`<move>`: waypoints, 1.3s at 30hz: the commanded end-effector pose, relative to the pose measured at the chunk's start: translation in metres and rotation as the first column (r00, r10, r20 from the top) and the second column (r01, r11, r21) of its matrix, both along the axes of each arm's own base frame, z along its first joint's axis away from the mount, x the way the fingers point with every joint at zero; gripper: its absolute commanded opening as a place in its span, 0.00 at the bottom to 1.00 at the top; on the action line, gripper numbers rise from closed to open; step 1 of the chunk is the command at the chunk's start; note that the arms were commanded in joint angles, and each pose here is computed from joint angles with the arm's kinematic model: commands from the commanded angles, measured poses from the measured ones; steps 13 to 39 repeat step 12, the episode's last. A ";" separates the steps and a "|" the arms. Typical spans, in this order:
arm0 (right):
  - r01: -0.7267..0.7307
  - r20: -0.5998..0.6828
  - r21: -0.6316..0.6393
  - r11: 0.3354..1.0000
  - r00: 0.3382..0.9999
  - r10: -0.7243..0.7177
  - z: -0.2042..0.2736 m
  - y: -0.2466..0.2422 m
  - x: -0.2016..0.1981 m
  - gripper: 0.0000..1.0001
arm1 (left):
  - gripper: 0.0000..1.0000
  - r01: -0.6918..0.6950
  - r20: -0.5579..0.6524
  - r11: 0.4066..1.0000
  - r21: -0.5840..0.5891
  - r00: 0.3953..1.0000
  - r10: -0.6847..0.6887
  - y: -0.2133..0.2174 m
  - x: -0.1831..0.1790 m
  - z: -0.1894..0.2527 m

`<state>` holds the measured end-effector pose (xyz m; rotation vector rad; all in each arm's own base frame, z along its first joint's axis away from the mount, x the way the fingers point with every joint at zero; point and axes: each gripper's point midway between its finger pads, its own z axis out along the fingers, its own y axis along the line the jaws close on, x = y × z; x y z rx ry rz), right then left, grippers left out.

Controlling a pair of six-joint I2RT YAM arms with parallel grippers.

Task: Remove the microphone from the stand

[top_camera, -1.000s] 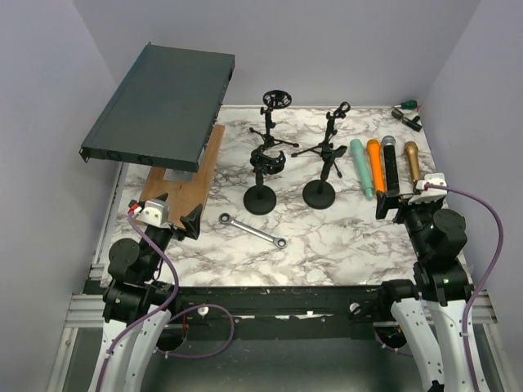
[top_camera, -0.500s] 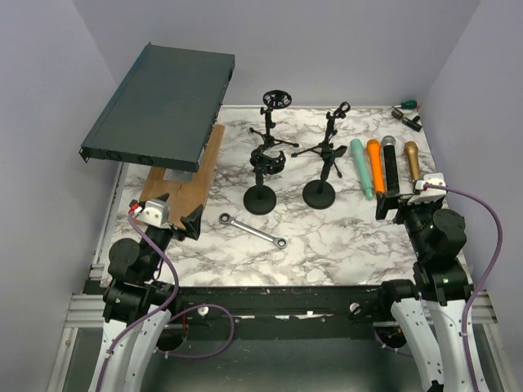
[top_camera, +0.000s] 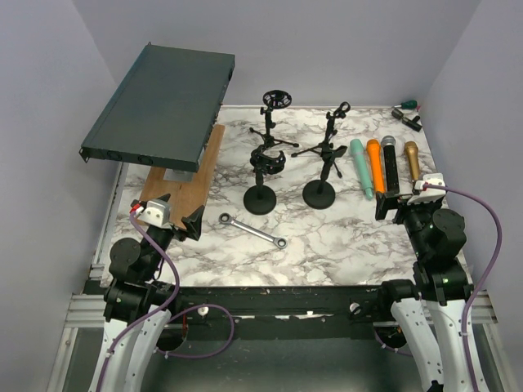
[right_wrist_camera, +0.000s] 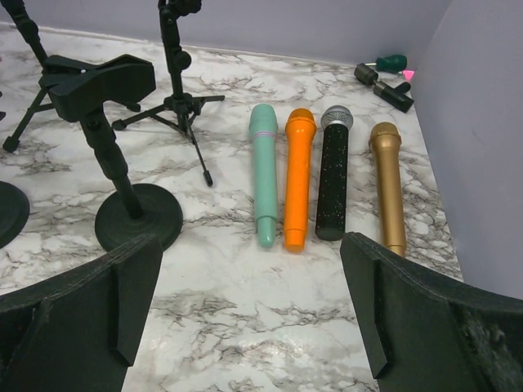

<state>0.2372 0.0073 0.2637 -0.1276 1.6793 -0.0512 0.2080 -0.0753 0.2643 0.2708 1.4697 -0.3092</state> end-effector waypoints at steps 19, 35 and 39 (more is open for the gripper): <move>-0.003 -0.015 -0.013 1.000 1.000 0.002 -0.007 -0.001 0.000 1.00 | 0.99 0.020 0.015 1.000 -0.010 1.000 -0.020 -0.003 -0.002 0.002; -0.003 -0.015 -0.013 1.000 1.000 0.002 -0.007 -0.001 0.000 1.00 | 0.99 0.020 0.015 1.000 -0.010 1.000 -0.020 -0.003 -0.002 0.002; -0.003 -0.015 -0.013 1.000 1.000 0.002 -0.007 -0.001 0.000 1.00 | 0.99 0.020 0.015 1.000 -0.010 1.000 -0.020 -0.003 -0.002 0.002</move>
